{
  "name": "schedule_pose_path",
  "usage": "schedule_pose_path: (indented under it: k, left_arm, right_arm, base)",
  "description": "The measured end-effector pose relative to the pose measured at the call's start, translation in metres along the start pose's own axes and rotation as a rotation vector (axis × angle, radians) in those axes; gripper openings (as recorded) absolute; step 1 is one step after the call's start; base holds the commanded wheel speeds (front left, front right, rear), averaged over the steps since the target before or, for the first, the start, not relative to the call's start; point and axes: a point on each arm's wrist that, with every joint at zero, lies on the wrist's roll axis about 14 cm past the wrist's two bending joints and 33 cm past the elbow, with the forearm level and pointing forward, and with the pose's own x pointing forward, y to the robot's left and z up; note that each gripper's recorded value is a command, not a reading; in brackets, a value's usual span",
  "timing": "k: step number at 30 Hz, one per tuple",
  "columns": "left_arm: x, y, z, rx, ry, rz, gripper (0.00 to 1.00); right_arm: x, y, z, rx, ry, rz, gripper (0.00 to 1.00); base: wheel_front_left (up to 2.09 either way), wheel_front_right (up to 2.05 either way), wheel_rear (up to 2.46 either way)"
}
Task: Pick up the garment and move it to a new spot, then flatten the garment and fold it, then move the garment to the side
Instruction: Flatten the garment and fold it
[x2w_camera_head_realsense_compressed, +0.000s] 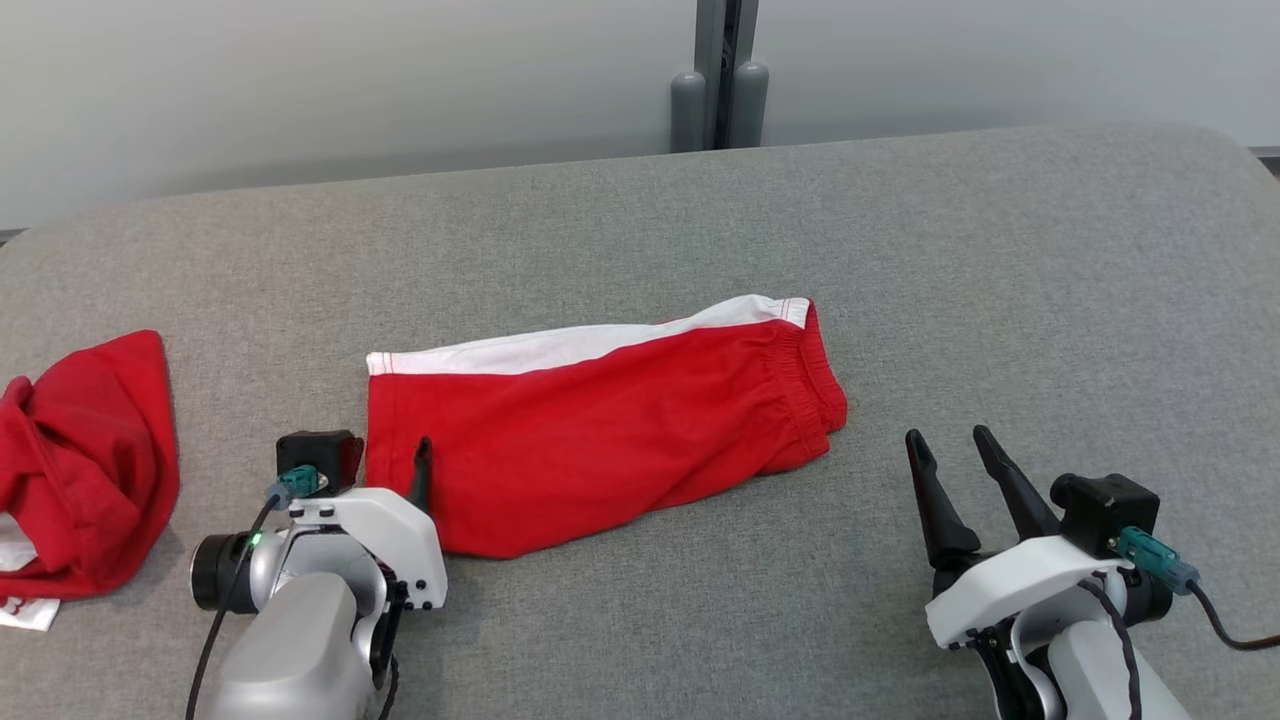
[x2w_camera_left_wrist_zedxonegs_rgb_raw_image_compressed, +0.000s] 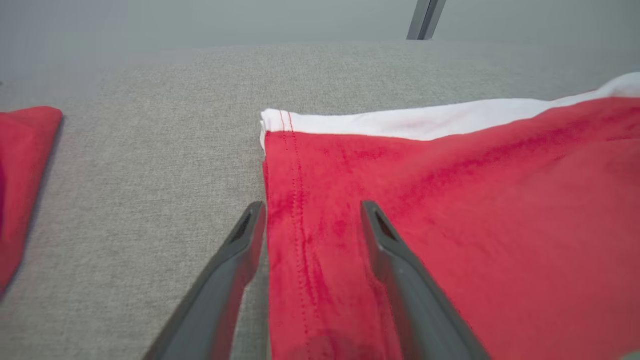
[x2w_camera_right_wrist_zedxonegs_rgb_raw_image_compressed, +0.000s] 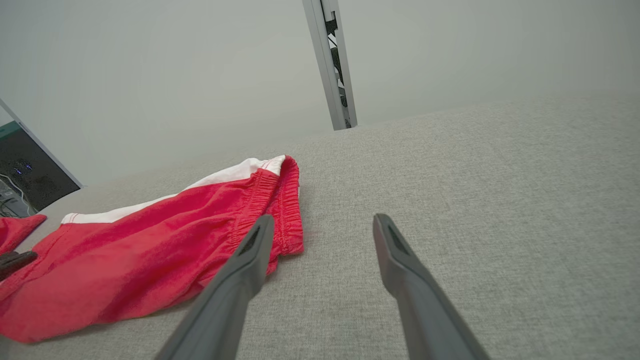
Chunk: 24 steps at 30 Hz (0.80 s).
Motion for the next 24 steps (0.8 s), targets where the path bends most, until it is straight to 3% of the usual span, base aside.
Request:
schedule_pose_path:
  k: [5, 12, 24]
  left_arm:
    - [-0.007, 0.005, 0.022, 0.036, -0.118, 0.025, 1.00]
    - [-0.033, 0.012, 0.012, 0.035, -0.173, 0.059, 1.00]
    - [-0.054, 0.028, -0.012, 0.009, -0.161, 0.119, 1.00]
  right_arm:
    - [0.001, 0.003, 0.000, -0.001, 0.000, 0.007, 1.00]
    - [0.005, 0.014, -0.007, -0.014, 0.028, 0.042, 1.00]
    - [0.046, 0.031, -0.038, -0.079, 0.150, 0.103, 1.00]
  base:
    - [0.00, 0.00, 0.00]
    - [0.00, 0.00, 0.00]
    - [0.00, 0.00, 0.00]
